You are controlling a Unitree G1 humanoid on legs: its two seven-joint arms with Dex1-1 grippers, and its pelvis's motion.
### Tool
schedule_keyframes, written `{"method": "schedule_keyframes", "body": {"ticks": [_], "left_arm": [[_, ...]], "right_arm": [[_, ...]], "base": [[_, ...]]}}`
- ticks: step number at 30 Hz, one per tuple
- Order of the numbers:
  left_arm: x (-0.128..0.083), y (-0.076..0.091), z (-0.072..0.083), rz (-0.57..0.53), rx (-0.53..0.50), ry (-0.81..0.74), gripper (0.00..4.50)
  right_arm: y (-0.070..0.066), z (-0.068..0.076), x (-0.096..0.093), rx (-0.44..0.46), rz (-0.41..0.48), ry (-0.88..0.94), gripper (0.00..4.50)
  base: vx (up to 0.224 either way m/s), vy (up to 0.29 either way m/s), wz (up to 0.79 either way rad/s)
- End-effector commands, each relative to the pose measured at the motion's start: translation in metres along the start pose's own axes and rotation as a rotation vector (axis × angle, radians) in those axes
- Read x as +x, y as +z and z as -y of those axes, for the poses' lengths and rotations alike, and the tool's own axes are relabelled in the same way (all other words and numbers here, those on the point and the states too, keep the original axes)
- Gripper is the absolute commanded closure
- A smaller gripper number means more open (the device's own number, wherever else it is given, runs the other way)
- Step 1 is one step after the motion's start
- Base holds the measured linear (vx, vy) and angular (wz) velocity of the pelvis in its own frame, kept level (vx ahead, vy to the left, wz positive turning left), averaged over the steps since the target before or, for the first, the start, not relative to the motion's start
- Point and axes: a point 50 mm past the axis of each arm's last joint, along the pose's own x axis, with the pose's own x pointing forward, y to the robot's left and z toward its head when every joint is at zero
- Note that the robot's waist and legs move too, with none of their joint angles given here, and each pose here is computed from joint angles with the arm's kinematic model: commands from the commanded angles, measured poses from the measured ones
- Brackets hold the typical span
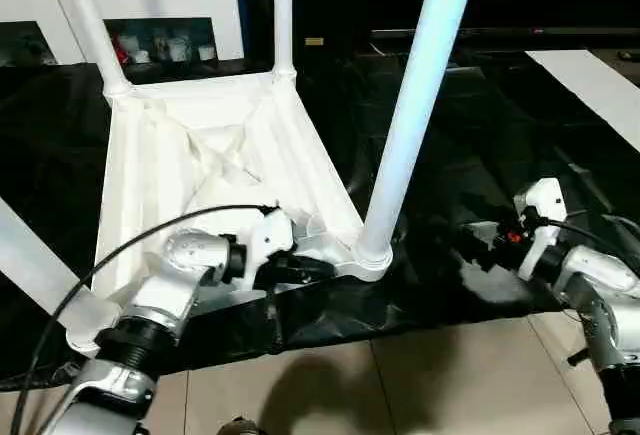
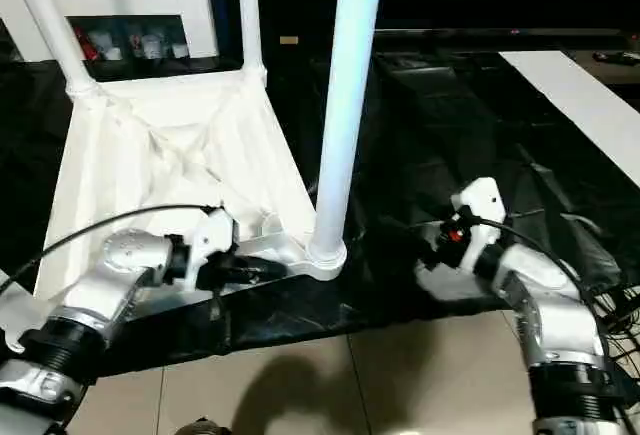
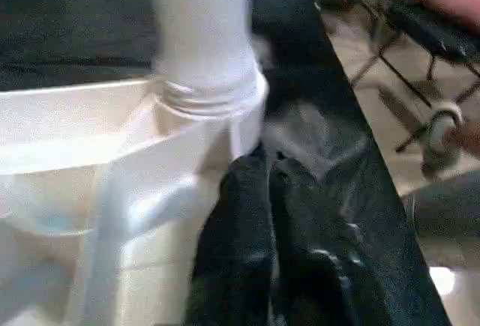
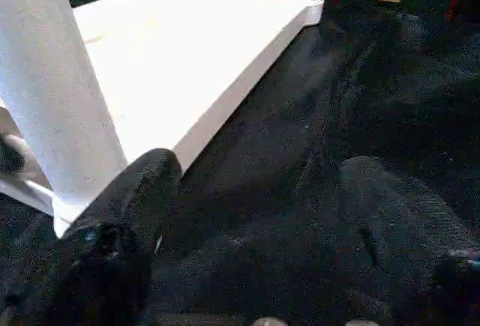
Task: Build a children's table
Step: Rotate leg to tighten
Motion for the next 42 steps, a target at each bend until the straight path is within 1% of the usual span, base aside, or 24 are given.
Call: {"method": "schedule_keyframes", "body": {"ticks": [1, 3, 4, 6, 7, 8, 9, 10, 13, 16, 19, 20, 21, 25, 28, 29, 32, 34, 36, 37, 38, 42], "left_arm": [[-0.005, 0.007, 0.002, 0.038, -0.013, 0.004, 3.85], [-0.005, 0.007, 0.003, 0.038, -0.006, 0.018, 3.68], [-0.005, 0.006, 0.001, 0.030, -0.006, 0.027, 3.56], [-0.004, 0.002, -0.003, 0.004, -0.006, 0.055, 3.56], [-0.004, 0.002, -0.003, 0.003, -0.006, 0.056, 3.46], [-0.004, 0.002, -0.003, 0.000, -0.007, 0.060, 3.46], [-0.003, 0.004, -0.003, 0.020, -0.029, 0.053, 3.35], [-0.002, 0.006, -0.003, 0.041, -0.056, 0.040, 3.17], [-0.002, 0.007, -0.001, 0.054, -0.073, 0.036, 3.05], [-0.001, 0.007, 0.000, 0.052, -0.079, 0.032, 2.72], [0.003, 0.002, 0.003, 0.023, -0.089, 0.014, 2.60], [0.006, -0.002, 0.004, 0.007, -0.100, 0.008, 2.40], [0.006, -0.002, 0.004, 0.007, -0.100, 0.008, 2.34], [0.010, -0.009, 0.005, -0.041, -0.100, -0.002, 2.34], [0.010, -0.022, 0.002, -0.149, -0.100, 0.006, 2.34], [0.010, -0.022, 0.002, -0.149, -0.100, 0.006, 2.63], [0.008, -0.022, -0.001, -0.166, -0.113, 0.024, 2.71], [0.007, -0.021, -0.004, -0.182, -0.136, 0.049, 2.91], [0.007, -0.021, -0.004, -0.183, -0.141, 0.052, 2.91], [0.006, -0.020, -0.005, -0.186, -0.155, 0.060, 3.14], [0.006, -0.020, -0.006, -0.185, -0.169, 0.064, 3.21], [0.006, -0.021, -0.006, -0.219, -0.176, 0.064, 3.31]], "right_arm": [[-0.004, -0.003, 0.002, 0.014, -0.013, 0.007, 0.19], [-0.007, -0.006, 0.003, 0.016, -0.022, 0.016, 0.01], [-0.007, -0.007, 0.005, 0.018, -0.023, 0.022, 0.00], [-0.007, -0.011, 0.010, 0.021, -0.023, 0.038, 0.00], [-0.007, -0.011, 0.010, 0.021, -0.023, 0.038, 0.00], [-0.007, -0.011, 0.010, 0.021, -0.023, 0.039, 0.00], [-0.008, -0.013, 0.013, 0.021, -0.024, 0.044, 0.00], [-0.008, -0.015, 0.015, 0.017, -0.025, 0.049, 0.00], [-0.010, -0.016, 0.015, 0.023, -0.027, 0.058, 0.00], [-0.012, -0.019, 0.015, 0.021, -0.037, 0.065, 0.00], [-0.016, -0.022, 0.016, 0.017, -0.049, 0.071, 0.00], [-0.017, -0.023, 0.016, 0.012, -0.056, 0.073, 0.00], [-0.017, -0.023, 0.016, 0.012, -0.056, 0.073, 0.00], [-0.018, -0.024, 0.017, -0.003, -0.069, 0.075, 0.00], [-0.018, -0.026, 0.020, -0.024, -0.081, 0.087, 0.00], [-0.018, -0.026, 0.020, -0.024, -0.081, 0.087, 0.00], [-0.018, -0.027, 0.021, -0.032, -0.083, 0.094, 0.00], [-0.017, -0.028, 0.022, -0.037, -0.086, 0.112, 0.00], [-0.017, -0.028, 0.023, -0.038, -0.086, 0.115, 0.00], [-0.016, -0.029, 0.023, -0.039, -0.087, 0.124, 0.00], [-0.016, -0.030, 0.025, -0.044, -0.087, 0.136, 0.00], [-0.013, -0.032, 0.029, -0.054, -0.083, 0.150, 0.00]], "base": [[0.000, 0.000, 0.00], [0.000, 0.000, 0.00], [0.000, 0.000, 0.00], [0.000, 0.000, 0.00], [0.000, 0.000, 0.00], [0.000, 0.000, 0.00], [0.000, 0.000, 0.00], [0.000, 0.000, 0.00], [0.000, 0.000, 0.00], [0.000, 0.000, 0.00], [0.000, 0.000, 0.00], [0.000, 0.000, 0.00], [0.000, 0.000, 0.00], [0.000, 0.000, 0.00], [0.000, 0.000, 0.00], [0.000, 0.000, 0.00], [0.000, 0.000, 0.00], [0.000, 0.000, 0.00], [0.000, 0.000, 0.00], [0.000, 0.000, 0.00], [0.000, 0.000, 0.00], [0.000, 0.000, 0.00]]}}
